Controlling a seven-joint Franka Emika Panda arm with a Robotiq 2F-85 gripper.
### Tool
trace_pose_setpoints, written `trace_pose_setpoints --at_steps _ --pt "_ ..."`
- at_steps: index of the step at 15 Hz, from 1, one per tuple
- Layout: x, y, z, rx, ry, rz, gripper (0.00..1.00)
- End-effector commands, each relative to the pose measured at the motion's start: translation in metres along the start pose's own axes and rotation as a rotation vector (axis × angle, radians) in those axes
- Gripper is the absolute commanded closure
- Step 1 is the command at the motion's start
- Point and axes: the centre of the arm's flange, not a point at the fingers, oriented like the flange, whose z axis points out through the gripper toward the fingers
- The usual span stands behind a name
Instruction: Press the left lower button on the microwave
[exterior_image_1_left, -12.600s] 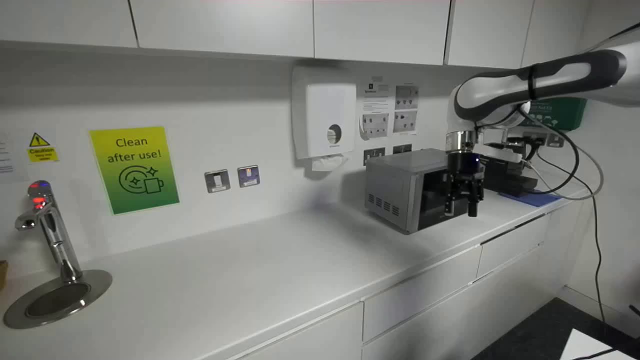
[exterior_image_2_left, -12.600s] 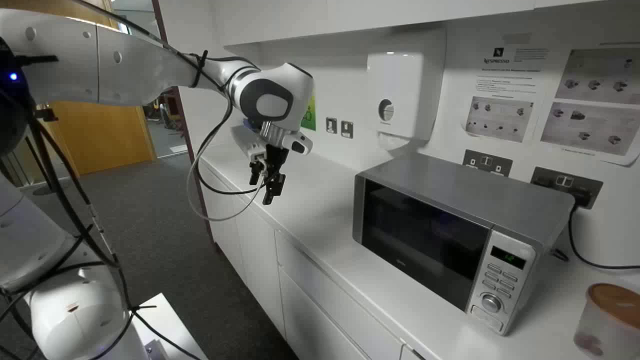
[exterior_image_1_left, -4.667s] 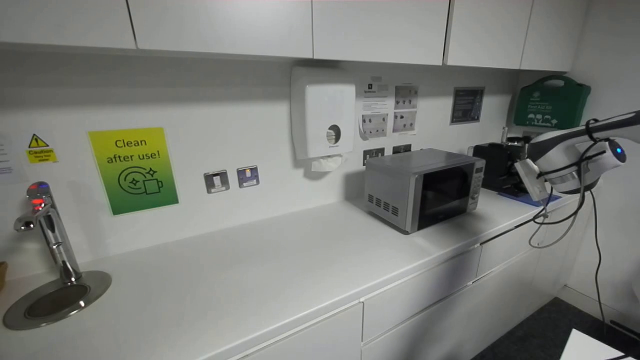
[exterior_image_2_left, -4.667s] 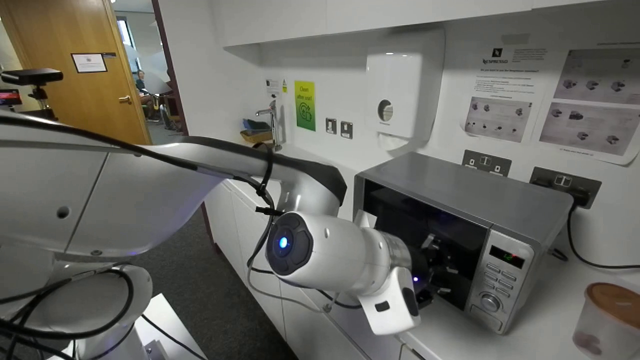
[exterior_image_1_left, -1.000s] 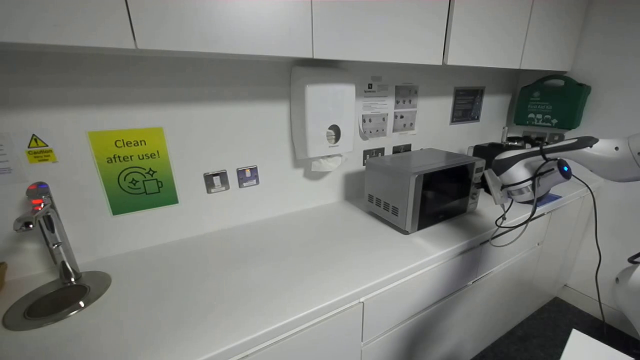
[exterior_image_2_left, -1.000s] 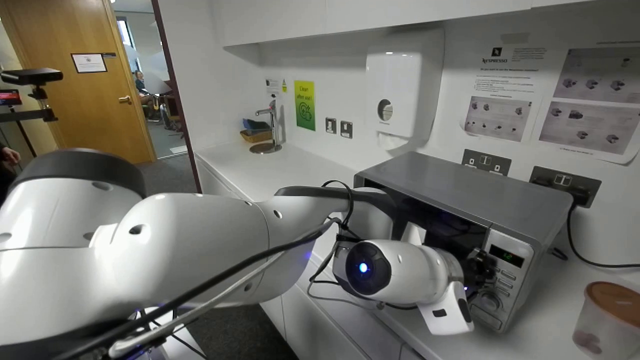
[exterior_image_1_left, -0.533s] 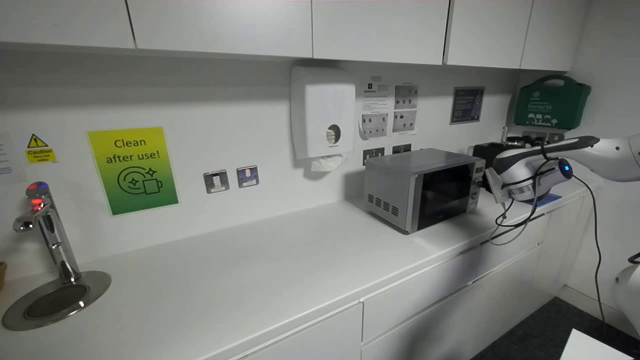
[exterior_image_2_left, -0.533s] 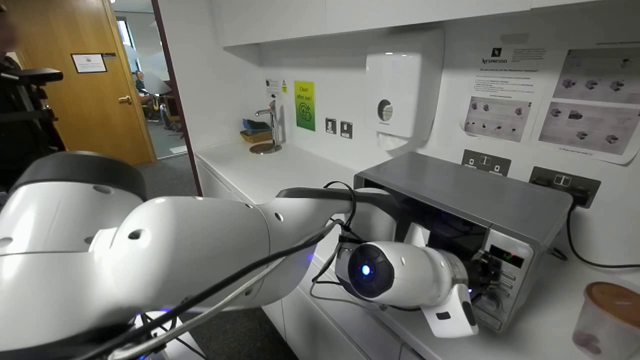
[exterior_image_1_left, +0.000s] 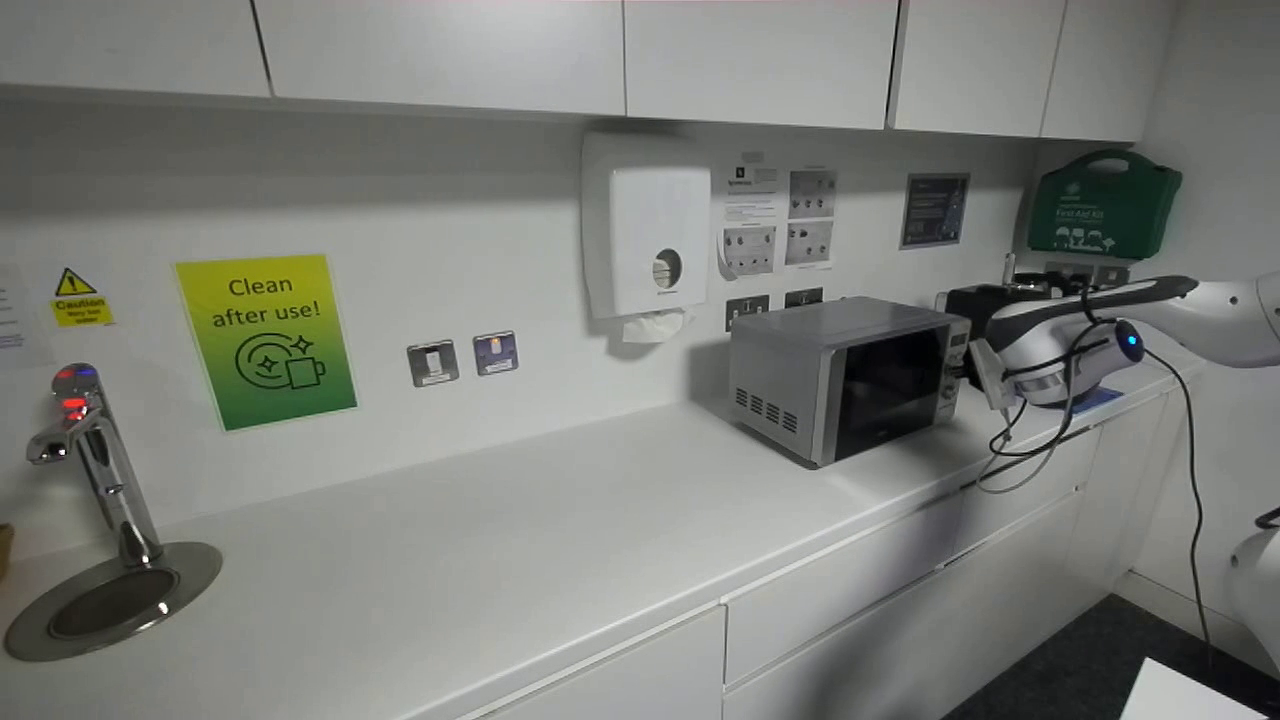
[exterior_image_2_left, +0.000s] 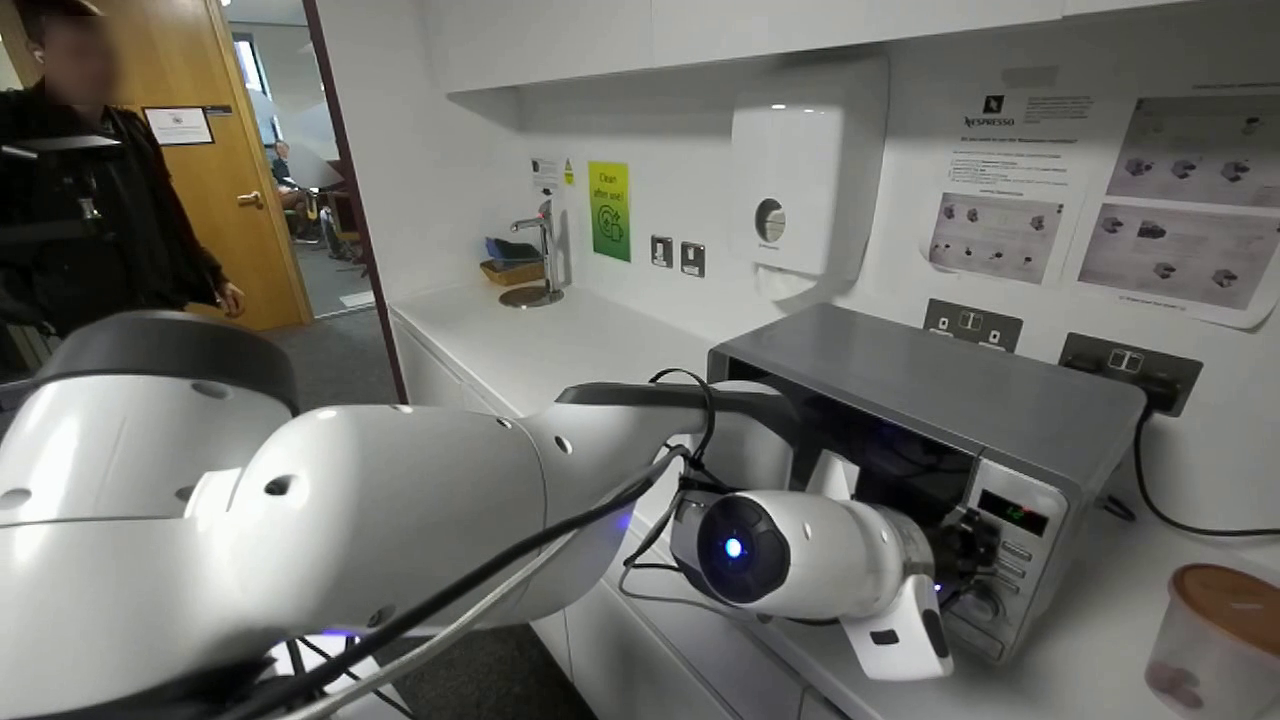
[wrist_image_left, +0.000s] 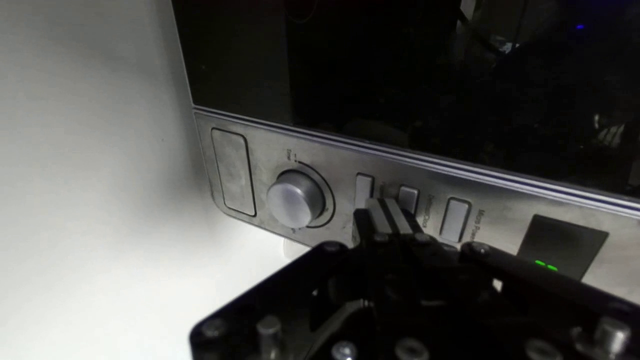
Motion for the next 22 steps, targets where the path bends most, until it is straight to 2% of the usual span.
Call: trace_pose_setpoints --at_steps 1,11,22 --pt "-0.002 -0.004 0.009 0.023 0.012 0.000 1.00" --pt "-0.007 0.005 0.015 -0.005 0.012 0.003 1.00" --pt "-0.013 0.003 0.026 0.000 0.015 -0.004 1.00"
